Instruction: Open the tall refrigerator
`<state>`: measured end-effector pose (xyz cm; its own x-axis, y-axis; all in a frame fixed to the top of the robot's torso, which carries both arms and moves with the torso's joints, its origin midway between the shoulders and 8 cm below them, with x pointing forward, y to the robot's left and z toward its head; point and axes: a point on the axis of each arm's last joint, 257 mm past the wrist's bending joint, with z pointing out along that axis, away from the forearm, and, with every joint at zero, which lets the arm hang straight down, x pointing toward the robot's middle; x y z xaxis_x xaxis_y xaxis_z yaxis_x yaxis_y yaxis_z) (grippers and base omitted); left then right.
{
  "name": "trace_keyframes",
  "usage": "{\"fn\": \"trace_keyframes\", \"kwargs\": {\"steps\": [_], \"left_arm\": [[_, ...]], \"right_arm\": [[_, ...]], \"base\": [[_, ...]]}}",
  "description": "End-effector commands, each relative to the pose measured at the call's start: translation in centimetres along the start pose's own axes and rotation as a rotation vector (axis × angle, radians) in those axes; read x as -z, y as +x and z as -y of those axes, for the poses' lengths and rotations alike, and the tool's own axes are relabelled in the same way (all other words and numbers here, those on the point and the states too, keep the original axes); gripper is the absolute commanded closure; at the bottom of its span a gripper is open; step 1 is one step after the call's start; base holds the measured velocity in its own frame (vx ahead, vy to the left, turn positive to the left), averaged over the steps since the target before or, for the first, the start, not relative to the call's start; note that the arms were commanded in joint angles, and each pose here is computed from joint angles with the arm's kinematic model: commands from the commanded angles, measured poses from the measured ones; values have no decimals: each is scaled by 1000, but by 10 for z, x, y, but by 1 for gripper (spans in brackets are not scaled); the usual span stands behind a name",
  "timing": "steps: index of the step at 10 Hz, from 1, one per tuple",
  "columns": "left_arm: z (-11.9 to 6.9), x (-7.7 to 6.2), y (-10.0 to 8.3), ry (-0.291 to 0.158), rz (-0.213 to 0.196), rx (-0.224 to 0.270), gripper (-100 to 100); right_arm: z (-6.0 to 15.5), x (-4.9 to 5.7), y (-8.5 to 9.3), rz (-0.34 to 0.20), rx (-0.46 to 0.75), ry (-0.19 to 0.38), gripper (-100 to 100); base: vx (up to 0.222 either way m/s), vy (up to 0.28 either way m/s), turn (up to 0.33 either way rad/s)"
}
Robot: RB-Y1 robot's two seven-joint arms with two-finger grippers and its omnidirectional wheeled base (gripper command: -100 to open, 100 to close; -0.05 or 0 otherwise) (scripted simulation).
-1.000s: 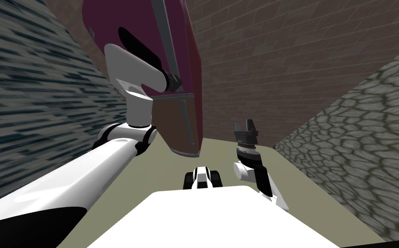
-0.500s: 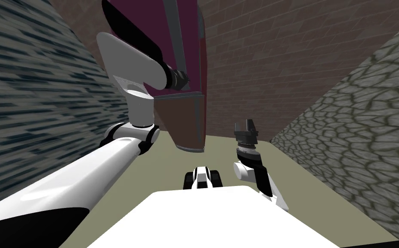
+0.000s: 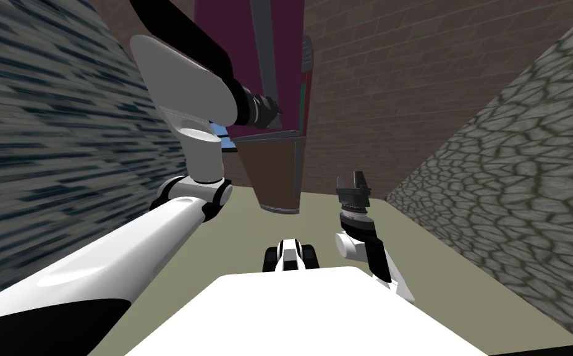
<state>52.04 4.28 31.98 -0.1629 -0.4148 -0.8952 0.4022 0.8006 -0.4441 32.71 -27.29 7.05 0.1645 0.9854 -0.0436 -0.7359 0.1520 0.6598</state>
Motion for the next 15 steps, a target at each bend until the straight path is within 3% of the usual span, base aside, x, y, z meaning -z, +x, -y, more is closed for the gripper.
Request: {"fn": "trace_keyframes", "kwargs": {"steps": [1,2,3,5,6,8,9,12,13,14,15], "left_arm": [[11,2,8,30,-21,3,100],[22,5,12,60,-34,6,100],[22,5,12,60,-34,6,100],[43,12,20,122,-60,11,100],[43,12,20,122,-60,11,100],[65,20,28,183,-86,15,100],[65,20,28,183,-86,15,100],[96,34,40,275,-126,20,100],[96,34,40,275,-126,20,100],[106,40,44,305,-139,21,100],[100,36,49,286,-148,14,100]], "right_arm": [[0,0,0,0,0,0,0],[0,0,0,0,0,0,0],[0,0,0,0,0,0,0],[0,0,0,0,0,0,0],[0,0,0,0,0,0,0],[0,0,0,0,0,0,0],[0,0,0,0,0,0,0],[0,0,0,0,0,0,0],[0,0,0,0,0,0,0],[0,0,0,0,0,0,0],[0,0,0,0,0,0,0]], "base": [[-10,159,-9],[-39,294,-71],[-74,268,-67],[-75,259,-34],[-58,219,-36],[-68,264,-38],[-19,230,-32],[-80,303,-45],[-22,268,-27],[-45,276,-27],[-32,135,-29]]}}
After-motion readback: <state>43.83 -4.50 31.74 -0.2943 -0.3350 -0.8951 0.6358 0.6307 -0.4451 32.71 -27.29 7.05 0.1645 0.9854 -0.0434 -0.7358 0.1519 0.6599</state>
